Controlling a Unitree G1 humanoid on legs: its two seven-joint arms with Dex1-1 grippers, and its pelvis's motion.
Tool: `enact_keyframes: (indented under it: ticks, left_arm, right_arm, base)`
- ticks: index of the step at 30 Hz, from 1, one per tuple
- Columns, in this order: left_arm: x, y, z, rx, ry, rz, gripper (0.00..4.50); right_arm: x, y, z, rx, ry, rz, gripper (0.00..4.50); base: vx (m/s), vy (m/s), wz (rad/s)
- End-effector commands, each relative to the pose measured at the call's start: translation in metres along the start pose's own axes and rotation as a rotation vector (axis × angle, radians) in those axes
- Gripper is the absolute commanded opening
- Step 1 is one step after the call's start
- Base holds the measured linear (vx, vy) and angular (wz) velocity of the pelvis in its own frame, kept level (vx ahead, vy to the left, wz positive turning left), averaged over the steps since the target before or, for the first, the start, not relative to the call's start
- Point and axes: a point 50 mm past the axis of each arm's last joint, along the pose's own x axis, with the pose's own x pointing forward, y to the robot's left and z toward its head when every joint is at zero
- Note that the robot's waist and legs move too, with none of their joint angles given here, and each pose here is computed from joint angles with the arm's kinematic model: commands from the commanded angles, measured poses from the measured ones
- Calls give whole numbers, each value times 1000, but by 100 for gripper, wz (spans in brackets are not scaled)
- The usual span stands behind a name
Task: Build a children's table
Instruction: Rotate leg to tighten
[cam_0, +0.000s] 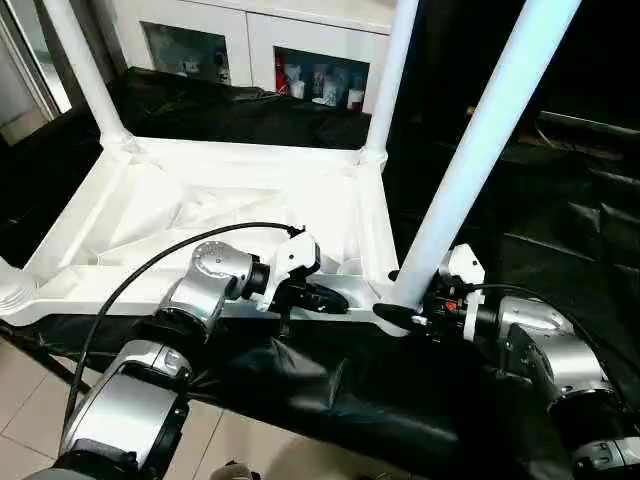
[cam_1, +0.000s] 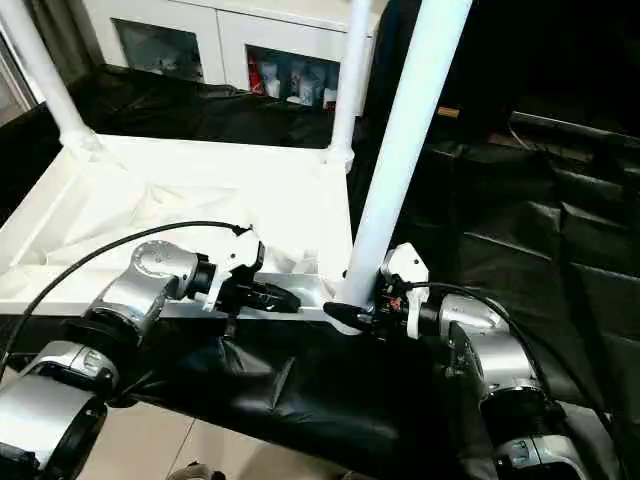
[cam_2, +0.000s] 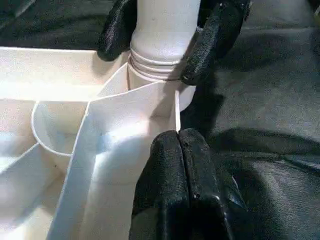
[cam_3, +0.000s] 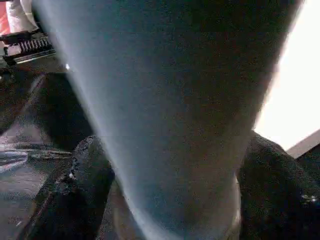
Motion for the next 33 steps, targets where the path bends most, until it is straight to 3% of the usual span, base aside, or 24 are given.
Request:
enact_keyframes:
  ticks: [1,3,5,11,19,25,33]
  left_arm:
    - [0,5,-1,1,58,66,0]
    - [1,6,2,-1,51,73,0]
    - [2,6,4,-11,52,69,34]
    - [3,3,1,-25,109,36,79]
    - [3,2,-1,-6,147,51,79]
    - [3,-6,1,-69,115,-40,79]
    - [4,-4,-1,-34,137,26,79]
  right_arm:
    - [0,0,1,-21,15,5,364]
    - [0,-1,0,-22,21,4,364]
    - [0,-1,-2,-20,24,4,375]
    - [1,2,-6,-17,31,1,375]
    - [0,5,-11,-14,30,-4,375]
    - [-2,6,-13,-13,32,-13,375]
    - [-1,3,-12,-22,45,-18,375]
  base:
    - [0,0,0]
    - [0,0,0]
    - [0,0,0]
    - [0,0,0]
    - [0,0,0]
    - [0,0,0]
    - [0,0,0]
